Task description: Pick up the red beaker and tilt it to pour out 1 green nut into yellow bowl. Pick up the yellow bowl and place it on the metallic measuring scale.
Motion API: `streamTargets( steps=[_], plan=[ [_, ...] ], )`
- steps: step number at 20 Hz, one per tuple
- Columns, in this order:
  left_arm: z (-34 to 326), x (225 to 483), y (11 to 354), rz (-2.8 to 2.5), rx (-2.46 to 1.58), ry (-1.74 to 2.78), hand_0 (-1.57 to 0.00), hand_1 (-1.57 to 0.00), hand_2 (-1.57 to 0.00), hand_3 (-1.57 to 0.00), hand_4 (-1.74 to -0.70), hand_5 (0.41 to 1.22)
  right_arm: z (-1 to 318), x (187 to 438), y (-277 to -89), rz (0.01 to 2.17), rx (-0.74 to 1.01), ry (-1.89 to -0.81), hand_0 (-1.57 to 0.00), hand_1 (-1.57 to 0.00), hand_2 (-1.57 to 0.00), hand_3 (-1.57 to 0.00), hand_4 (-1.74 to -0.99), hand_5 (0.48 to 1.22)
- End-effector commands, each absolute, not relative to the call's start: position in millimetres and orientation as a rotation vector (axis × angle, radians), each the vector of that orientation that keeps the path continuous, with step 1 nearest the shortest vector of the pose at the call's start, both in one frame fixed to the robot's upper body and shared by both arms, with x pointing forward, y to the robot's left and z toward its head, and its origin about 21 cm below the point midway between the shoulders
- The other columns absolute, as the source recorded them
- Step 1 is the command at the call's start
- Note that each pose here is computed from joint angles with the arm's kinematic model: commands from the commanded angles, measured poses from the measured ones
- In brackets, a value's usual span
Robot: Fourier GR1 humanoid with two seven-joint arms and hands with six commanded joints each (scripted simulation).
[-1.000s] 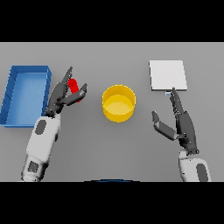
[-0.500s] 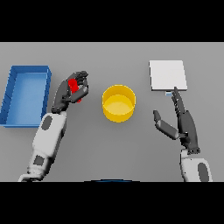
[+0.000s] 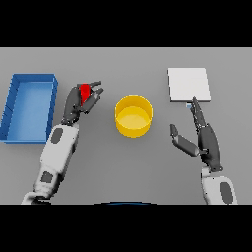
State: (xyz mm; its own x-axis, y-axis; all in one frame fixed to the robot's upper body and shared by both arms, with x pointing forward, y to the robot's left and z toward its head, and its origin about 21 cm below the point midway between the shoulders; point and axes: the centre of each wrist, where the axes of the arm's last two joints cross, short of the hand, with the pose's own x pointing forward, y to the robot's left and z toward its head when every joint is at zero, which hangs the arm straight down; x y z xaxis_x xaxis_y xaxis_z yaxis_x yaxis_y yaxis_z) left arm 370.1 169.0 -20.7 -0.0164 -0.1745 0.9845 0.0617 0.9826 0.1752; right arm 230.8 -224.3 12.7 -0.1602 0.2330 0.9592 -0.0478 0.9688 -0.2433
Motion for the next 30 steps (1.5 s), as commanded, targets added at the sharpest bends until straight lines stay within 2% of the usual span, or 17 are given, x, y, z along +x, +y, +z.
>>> streamTargets(
  steps=[1, 7, 11, 17, 20, 26, 28, 30],
  plan=[
    [-17, 370, 170, -0.183, 0.089, -1.59, -1.48, -1.48, -1.48, -1.48, -1.64, 1.112, 14, 230, -225.8, 0.255, -0.145, -1.723, 0.0, 0.0, 0.0, 0.0, -1.281, 0.676],
    [18, 373, 169, -0.236, 0.135, -1.709, -1.55, -1.55, -1.55, -1.55, -1.72, 1.097, 9, 230, -219.3, 0.275, -0.148, -1.72, 0.0, 0.0, 0.0, 0.0, -1.25, 0.672],
    [51, 381, 160, -0.554, 0.258, -1.686, -1.56, -1.56, -1.56, -1.56, -1.73, 1.119, 12, 225, -219.9, 0.295, -0.191, -1.727, 0.0, 0.0, 0.0, 0.0, -1.245, 0.688],
    [59, 374, 167, -0.757, 0.316, -1.659, -1.56, -1.56, -1.56, -1.56, -1.73, 1.113, 16, 223, -217.1, 0.29, -0.192, -1.708, 0.0, 0.0, 0.0, 0.0, -1.243, 0.71],
    [69, 377, 154, -0.982, 0.442, -1.639, -1.57, -1.57, -1.57, -1.57, -1.74, 1.112, 14, 221, -218.1, 0.297, -0.188, -1.712, 0.0, 0.0, 0.0, 0.0, -1.254, 0.717],
    [86, 391, 125, -1.483, 0.721, -1.58, -1.57, -1.57, -1.57, -1.57, -1.74, 1.177, 16, 226, -215.3, 0.284, -0.172, -1.718, 0.0, 0.0, 0.0, 0.0, -1.268, 0.722],
    [96, 397, 121, -1.632, 0.777, -1.539, -1.57, -1.57, -1.57, -1.57, -1.74, 1.193, 14, 224, -220.7, 0.286, -0.167, -1.715, 0.0, 0.0, 0.0, 0.0, -1.264, 0.717],
    [95, 401, 111, -1.773, 0.812, -1.485, -1.57, -1.57, -1.57, -1.57, -1.65, 1.203, 14, 225, -216.6, 0.281, -0.168, -1.725, 0.0, 0.0, 0.0, 0.0, -1.262, 0.705]
  ],
)
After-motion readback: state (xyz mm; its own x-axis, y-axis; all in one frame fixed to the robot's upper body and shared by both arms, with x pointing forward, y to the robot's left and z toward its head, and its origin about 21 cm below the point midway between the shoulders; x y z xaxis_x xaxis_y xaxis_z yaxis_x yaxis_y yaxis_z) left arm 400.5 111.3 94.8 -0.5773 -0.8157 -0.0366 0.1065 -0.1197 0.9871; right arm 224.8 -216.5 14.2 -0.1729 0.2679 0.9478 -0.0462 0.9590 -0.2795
